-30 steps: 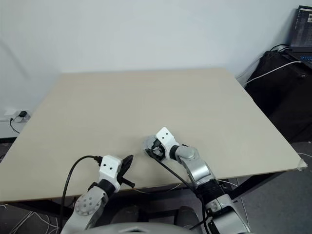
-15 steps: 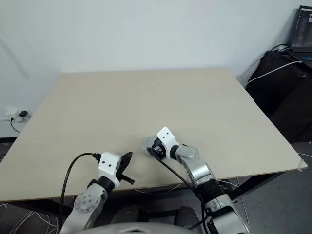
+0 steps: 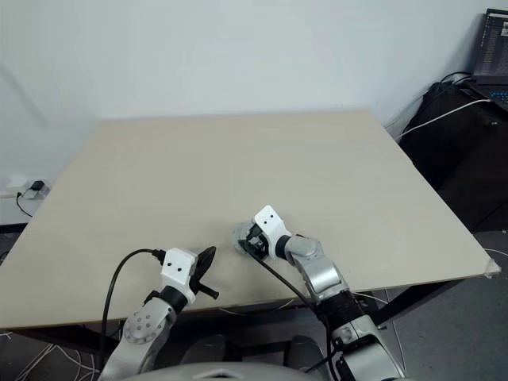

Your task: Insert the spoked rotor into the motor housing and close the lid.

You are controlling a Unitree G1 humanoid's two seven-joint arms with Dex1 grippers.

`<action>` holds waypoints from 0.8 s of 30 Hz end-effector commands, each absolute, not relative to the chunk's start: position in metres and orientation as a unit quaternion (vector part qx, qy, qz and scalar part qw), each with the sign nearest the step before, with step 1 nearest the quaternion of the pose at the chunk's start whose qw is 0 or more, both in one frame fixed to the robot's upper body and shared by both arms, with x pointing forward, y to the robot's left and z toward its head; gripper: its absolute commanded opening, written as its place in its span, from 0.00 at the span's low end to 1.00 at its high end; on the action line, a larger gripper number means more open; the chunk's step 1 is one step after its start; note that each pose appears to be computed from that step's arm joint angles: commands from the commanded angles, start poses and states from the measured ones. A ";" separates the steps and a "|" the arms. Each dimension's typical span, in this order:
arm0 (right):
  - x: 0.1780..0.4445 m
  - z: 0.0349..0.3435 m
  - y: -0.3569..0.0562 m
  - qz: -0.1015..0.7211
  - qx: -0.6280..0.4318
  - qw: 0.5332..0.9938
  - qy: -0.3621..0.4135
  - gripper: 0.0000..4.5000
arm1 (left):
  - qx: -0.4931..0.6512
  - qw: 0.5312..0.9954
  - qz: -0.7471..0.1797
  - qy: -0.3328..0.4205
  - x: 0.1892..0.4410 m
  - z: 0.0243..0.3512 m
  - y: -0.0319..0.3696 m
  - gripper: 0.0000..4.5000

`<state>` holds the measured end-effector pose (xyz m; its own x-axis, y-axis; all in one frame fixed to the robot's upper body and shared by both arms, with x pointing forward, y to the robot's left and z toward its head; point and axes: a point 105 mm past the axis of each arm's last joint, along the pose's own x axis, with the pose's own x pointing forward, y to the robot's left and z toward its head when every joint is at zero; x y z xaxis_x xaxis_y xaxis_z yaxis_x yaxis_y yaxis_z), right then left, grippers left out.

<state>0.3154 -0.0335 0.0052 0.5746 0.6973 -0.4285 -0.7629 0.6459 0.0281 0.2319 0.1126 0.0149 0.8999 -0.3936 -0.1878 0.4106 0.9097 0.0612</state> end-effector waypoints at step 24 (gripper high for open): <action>0.314 -0.007 -0.038 0.421 -0.145 0.867 0.222 0.71 | 0.037 0.976 -0.202 0.068 0.230 0.019 0.108 0.00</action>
